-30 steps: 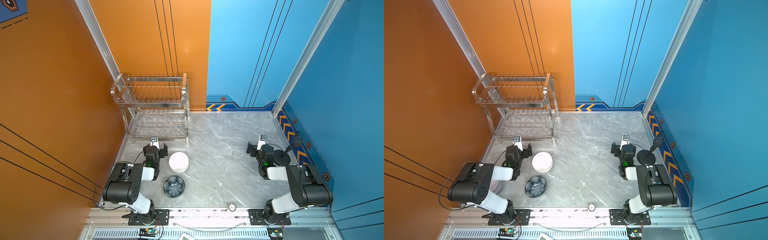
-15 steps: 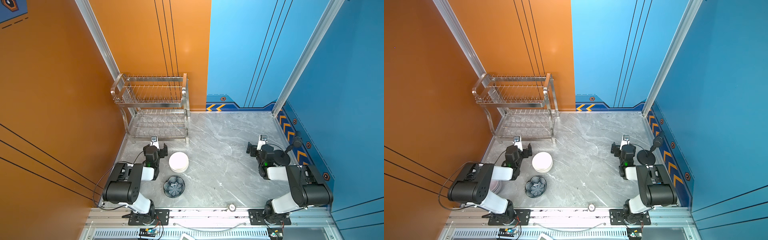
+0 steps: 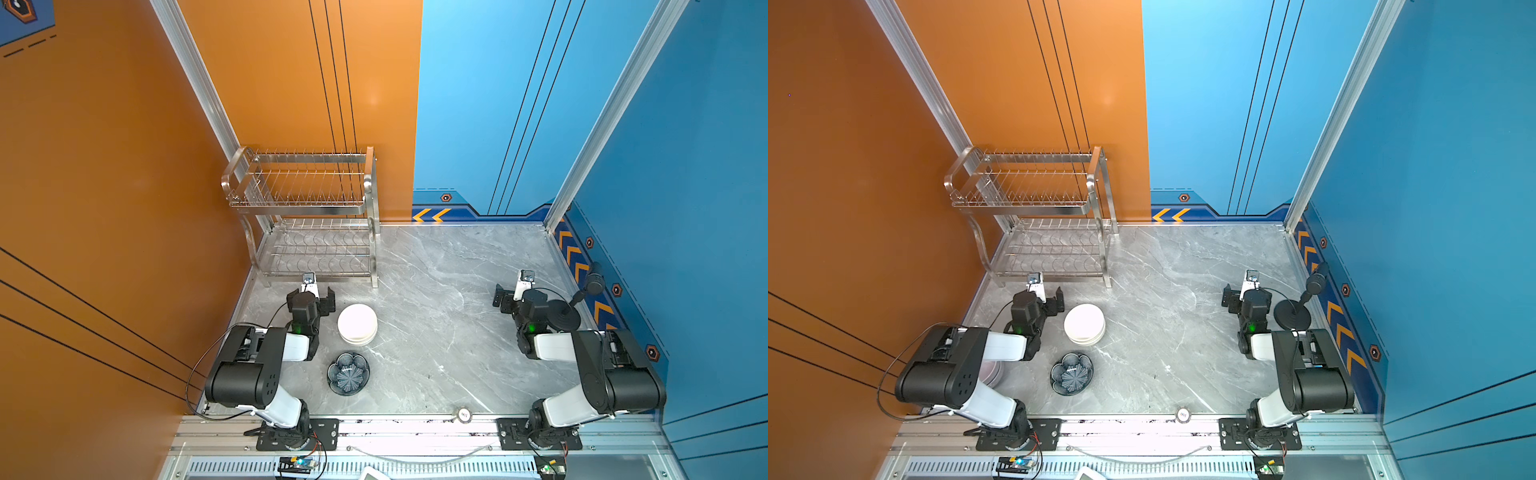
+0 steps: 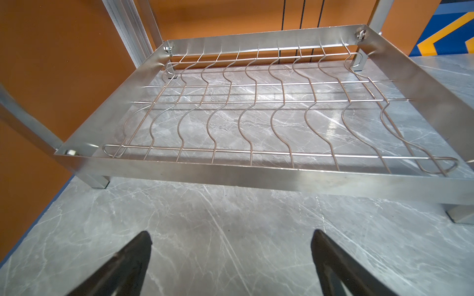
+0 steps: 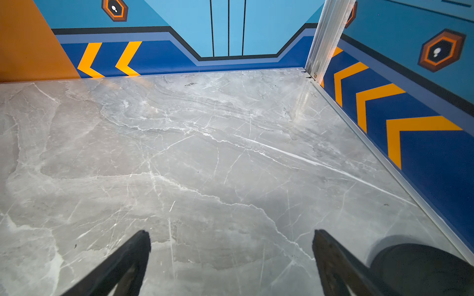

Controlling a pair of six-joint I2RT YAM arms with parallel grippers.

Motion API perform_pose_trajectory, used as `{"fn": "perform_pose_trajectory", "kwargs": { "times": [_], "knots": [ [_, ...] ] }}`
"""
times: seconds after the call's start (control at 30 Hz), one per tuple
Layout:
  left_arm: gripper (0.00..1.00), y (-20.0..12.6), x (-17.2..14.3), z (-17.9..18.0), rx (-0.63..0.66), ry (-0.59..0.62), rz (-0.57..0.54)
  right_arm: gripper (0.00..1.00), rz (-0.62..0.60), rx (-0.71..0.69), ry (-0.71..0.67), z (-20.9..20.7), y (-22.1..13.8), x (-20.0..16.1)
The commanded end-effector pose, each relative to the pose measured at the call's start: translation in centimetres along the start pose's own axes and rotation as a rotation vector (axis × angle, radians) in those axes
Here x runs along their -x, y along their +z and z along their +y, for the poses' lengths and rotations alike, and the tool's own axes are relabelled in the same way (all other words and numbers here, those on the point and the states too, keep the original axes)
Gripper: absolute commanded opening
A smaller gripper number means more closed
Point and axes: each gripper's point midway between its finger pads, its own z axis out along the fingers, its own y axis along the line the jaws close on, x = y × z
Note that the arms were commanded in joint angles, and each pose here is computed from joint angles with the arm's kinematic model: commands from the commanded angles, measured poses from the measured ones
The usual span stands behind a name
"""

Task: Load bowls into a dish rack
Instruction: Move the dish rack to the top-center of the table.

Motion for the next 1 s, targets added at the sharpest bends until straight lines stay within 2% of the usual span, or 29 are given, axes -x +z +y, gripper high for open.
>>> {"fn": "perform_pose_trajectory", "kwargs": {
  "times": [0.0, 0.07, 0.13, 0.23, 0.3, 0.43, 0.57, 0.73, 0.97],
  "knots": [
    [0.97, -0.8, 3.2, 0.3, 0.068, 0.037, -0.033, 1.00, 0.002, -0.013, 0.016, -0.3, 0.3, 1.3],
    [0.97, -1.9, 4.9, 0.3, 0.106, 0.068, -0.051, 1.00, 0.021, -0.015, 0.006, -0.2, -0.2, 2.8],
    [0.97, -3.5, 7.3, 0.3, 0.158, 0.065, -0.116, 1.00, 0.026, -0.031, 0.001, -0.3, -1.2, 4.5],
    [0.97, -5.2, 10.2, -0.1, 0.175, 0.015, -0.152, 1.00, -0.044, 0.075, 0.124, 1.5, -3.1, 8.0],
    [0.97, -6.0, 11.9, -0.8, 0.164, -0.018, -0.154, 0.98, -0.074, 0.163, 0.183, 3.9, -4.4, 10.2],
    [0.97, -7.7, 13.8, -1.7, 0.126, -0.112, -0.130, 0.96, -0.072, 0.362, 0.136, 11.6, -6.3, 12.5],
    [0.97, -9.5, 14.3, -2.0, 0.065, -0.224, -0.088, 0.94, -0.037, 0.532, 0.104, 19.6, -7.2, 13.2],
    [1.00, -12.2, 14.1, -0.1, 0.064, -0.358, -0.096, 0.93, 0.029, 0.671, 0.033, 29.4, -7.2, 12.2],
    [0.98, -14.6, 12.9, 2.3, 0.081, -0.431, -0.096, 0.92, 0.070, 0.775, -0.008, 38.6, -7.1, 10.5]
  ]
}}
